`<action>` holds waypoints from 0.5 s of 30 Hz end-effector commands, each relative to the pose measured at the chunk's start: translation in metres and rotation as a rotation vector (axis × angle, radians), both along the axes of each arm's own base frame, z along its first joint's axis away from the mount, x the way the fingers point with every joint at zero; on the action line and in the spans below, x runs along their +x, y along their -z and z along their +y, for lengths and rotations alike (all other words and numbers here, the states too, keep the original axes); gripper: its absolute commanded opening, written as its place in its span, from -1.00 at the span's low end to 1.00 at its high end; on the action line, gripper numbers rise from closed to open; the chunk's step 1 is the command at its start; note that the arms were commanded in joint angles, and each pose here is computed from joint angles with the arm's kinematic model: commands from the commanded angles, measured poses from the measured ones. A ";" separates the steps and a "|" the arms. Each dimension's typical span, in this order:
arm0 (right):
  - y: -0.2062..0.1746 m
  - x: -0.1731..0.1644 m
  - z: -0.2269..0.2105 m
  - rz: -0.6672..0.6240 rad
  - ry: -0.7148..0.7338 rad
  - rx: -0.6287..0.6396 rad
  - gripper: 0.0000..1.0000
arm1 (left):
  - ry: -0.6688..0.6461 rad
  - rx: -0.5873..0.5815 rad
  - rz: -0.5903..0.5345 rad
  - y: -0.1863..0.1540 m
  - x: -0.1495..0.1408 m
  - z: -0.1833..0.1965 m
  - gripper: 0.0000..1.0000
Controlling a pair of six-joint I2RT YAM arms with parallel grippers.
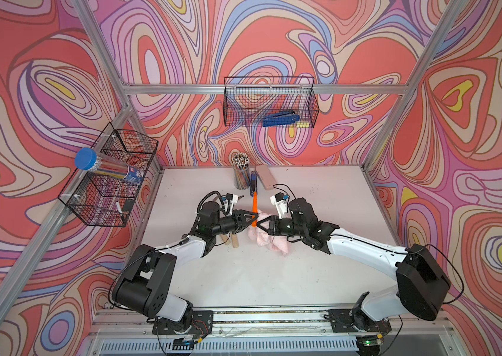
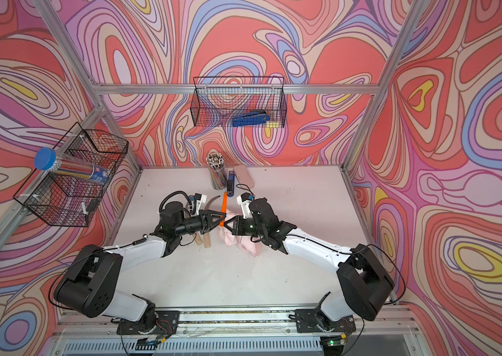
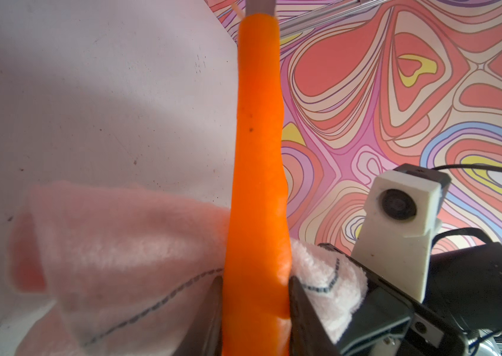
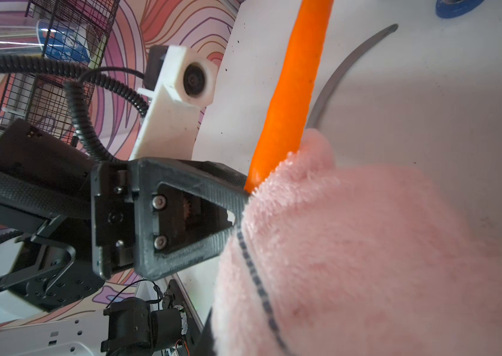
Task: Wipe small sickles with rags
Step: Wipe the small sickle.
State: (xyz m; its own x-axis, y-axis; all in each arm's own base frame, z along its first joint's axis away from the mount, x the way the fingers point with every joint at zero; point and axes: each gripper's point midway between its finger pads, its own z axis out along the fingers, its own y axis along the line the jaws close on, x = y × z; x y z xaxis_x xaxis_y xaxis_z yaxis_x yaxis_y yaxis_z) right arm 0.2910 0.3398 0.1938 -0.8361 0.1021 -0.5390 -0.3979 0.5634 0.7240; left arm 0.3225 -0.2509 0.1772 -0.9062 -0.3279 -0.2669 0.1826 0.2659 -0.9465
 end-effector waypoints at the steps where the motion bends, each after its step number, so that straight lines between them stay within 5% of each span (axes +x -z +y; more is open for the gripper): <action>1: -0.029 0.012 0.011 -0.098 -0.005 0.011 -1.00 | 0.009 -0.027 -0.042 -0.010 0.003 -0.004 -1.00; 15: -0.025 0.108 0.007 -0.098 0.119 -0.072 -1.00 | 0.014 -0.054 -0.043 -0.016 0.001 -0.004 -1.00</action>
